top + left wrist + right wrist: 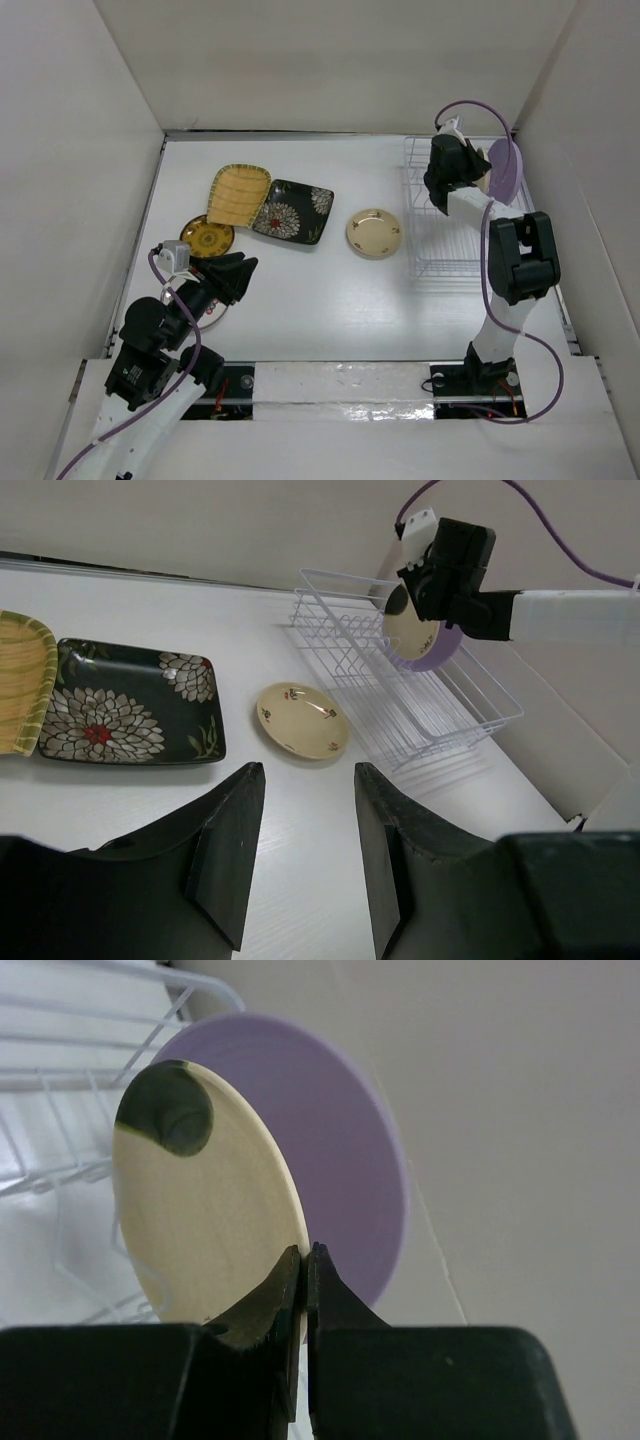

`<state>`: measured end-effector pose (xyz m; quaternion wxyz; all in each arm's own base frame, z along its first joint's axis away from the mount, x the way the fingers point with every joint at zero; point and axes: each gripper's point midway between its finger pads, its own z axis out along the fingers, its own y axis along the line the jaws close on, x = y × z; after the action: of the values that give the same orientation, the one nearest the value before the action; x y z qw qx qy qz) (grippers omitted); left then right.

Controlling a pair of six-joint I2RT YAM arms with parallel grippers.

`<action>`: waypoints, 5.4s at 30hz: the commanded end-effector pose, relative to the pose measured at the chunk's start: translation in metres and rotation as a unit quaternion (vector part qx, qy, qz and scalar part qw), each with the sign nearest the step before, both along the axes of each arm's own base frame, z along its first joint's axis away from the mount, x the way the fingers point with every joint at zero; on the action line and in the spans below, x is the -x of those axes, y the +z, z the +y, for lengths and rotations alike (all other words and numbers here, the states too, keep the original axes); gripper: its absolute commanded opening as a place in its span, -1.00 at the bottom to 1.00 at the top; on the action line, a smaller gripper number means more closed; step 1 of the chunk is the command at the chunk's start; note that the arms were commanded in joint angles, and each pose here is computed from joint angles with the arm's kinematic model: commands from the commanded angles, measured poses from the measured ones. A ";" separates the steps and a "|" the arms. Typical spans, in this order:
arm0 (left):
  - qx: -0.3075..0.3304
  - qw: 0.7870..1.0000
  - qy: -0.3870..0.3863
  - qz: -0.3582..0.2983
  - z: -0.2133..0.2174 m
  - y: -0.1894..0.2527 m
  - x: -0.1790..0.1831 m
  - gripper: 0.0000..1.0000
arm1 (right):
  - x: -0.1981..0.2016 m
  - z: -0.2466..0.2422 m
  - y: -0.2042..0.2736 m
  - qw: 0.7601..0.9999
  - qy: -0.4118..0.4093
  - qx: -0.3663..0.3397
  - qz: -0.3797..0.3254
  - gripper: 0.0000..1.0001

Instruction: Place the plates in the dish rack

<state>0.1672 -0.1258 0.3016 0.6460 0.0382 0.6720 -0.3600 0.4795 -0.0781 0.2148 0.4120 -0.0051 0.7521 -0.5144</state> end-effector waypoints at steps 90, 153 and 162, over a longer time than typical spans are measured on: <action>-0.014 0.992 0.112 0.049 0.026 -0.008 -0.038 -0.46 | 0.247 0.684 -0.133 0.491 0.380 -0.766 0.167 0.02; 0.023 0.998 0.039 -0.048 0.019 0.029 0.004 -0.21 | 0.066 -0.015 0.144 0.939 0.041 -0.162 -0.300 -1.00; 0.027 0.998 0.040 -0.050 0.020 0.030 0.006 -0.20 | 0.026 -0.010 0.104 0.952 0.108 -0.178 -0.225 -1.00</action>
<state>0.1683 -0.1085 0.3080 0.6693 0.0084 0.6615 -0.3383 0.4296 -0.1032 0.2985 0.5792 0.1286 0.7309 -0.3373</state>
